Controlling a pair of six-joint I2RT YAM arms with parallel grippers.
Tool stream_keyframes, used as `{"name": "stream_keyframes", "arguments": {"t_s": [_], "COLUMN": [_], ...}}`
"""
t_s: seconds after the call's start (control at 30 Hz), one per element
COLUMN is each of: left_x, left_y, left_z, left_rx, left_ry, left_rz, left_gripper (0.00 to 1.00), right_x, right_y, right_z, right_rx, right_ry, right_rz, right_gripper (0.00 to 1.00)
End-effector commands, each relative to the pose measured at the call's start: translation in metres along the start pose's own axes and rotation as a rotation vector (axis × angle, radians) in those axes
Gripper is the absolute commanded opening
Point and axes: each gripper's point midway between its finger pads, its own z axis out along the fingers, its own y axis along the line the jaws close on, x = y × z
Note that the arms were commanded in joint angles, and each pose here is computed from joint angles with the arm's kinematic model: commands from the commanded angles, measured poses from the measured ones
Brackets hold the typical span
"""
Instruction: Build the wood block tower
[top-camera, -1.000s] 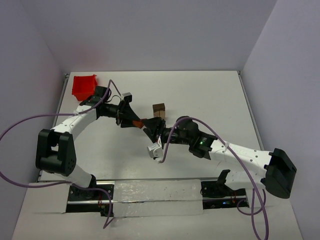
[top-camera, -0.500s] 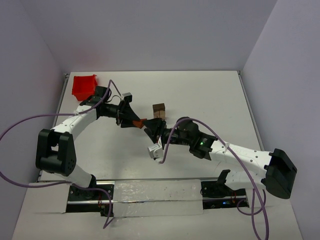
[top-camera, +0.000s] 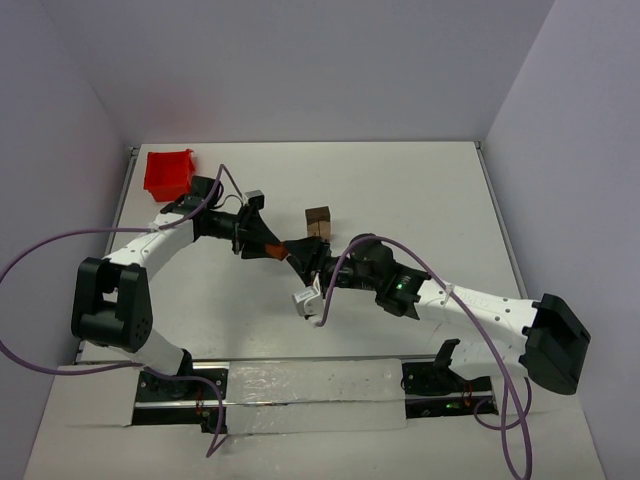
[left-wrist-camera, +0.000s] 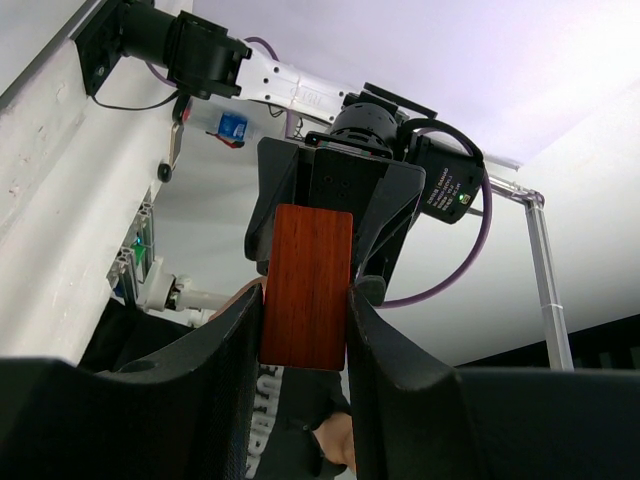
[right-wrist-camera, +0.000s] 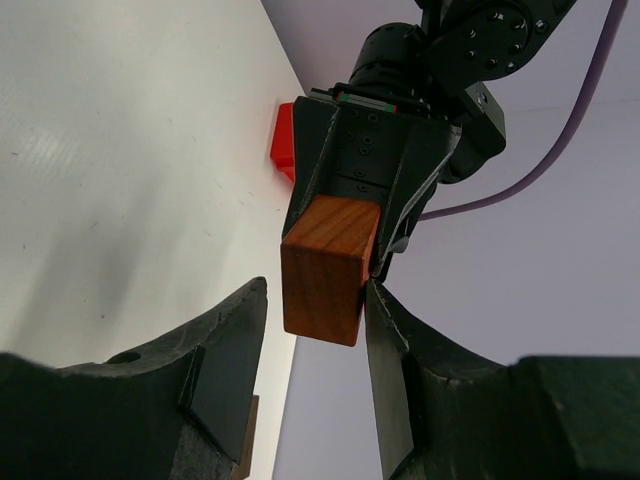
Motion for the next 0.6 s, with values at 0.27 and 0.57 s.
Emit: {"name": "stream_keyframes", "arguments": {"t_s": [0.27,0.57], "left_x": [0.0312,0.0284], "left_y": [-0.0269,-0.0244], "left_z": [-0.0097,-0.0087], "left_rx": [0.129,0.122], "left_ry": [0.176,0.168], "left_rz": [0.011,0.005], "left_gripper": [0.0,0.45], "right_x": [-0.0035,-0.004], "right_y": [-0.0233,-0.0254], "right_z": [0.0062,0.0053], "right_rx": [0.06,0.058], "right_ry": [-0.008,-0.009], "right_rz": [-0.036,-0.034], "right_gripper": [0.41,0.01]}}
